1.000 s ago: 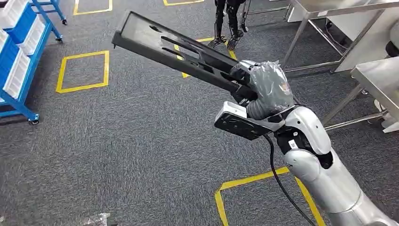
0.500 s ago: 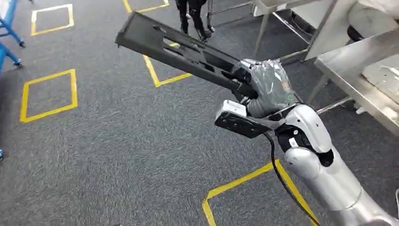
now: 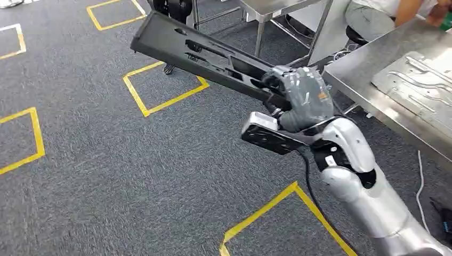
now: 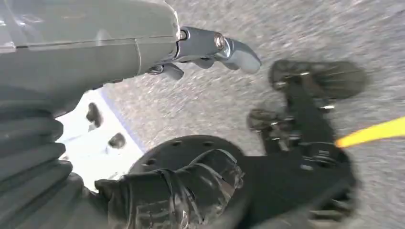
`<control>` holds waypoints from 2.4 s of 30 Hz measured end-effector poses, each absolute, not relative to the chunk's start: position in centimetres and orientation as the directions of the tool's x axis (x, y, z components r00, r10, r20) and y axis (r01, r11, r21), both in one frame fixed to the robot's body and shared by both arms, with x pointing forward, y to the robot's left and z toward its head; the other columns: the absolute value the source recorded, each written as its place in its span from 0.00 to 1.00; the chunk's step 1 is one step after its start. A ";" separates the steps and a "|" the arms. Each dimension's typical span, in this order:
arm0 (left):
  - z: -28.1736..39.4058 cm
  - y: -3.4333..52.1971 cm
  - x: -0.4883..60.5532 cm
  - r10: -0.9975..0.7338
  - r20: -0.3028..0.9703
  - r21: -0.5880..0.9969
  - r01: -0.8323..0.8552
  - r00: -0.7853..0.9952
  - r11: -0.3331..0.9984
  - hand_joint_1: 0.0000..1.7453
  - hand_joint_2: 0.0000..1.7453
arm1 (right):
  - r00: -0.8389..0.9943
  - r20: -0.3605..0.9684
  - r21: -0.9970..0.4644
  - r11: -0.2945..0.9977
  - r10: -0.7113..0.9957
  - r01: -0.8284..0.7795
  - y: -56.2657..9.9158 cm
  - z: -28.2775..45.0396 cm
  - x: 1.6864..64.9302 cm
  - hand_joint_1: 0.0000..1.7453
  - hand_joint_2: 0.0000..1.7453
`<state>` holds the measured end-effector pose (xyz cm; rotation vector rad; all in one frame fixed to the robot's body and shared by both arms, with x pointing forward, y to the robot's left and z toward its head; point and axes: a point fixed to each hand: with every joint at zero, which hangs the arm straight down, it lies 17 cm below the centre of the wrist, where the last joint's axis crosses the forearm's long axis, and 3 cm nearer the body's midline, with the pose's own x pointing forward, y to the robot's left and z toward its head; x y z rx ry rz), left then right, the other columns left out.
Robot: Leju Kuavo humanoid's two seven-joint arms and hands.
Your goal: Take the parts from the cabinet and place them on the table.
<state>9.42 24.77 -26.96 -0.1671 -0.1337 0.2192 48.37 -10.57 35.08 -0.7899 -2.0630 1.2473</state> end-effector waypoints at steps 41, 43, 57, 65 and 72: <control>-27.0 26.0 9.5 0.247 0.119 -0.170 -0.225 0.962 0.959 0.00 1.00 | -0.604 0.159 -0.920 0.339 0.781 0.196 -10.0 34.5 49.1 1.00 1.00; -26.9 25.9 9.9 0.248 0.123 -0.173 -0.226 0.961 0.959 0.00 1.00 | -0.604 0.152 -0.920 0.334 0.783 0.202 -10.0 34.7 49.1 1.00 1.00; -26.9 26.3 9.9 0.250 0.128 -0.169 -0.227 0.960 0.959 0.00 1.00 | -0.580 0.134 -0.924 0.313 0.804 0.221 -10.4 35.2 49.6 1.00 1.00; -26.9 26.0 9.8 0.250 0.126 -0.174 -0.226 0.960 0.958 0.00 1.00 | -0.573 0.122 -0.925 0.302 0.810 0.231 -10.7 35.5 49.9 1.00 1.00; -26.9 25.9 9.9 0.250 0.129 -0.177 -0.226 0.960 0.958 0.00 1.00 | -0.567 0.118 -0.928 0.294 0.815 0.228 -10.9 35.3 50.2 1.00 1.00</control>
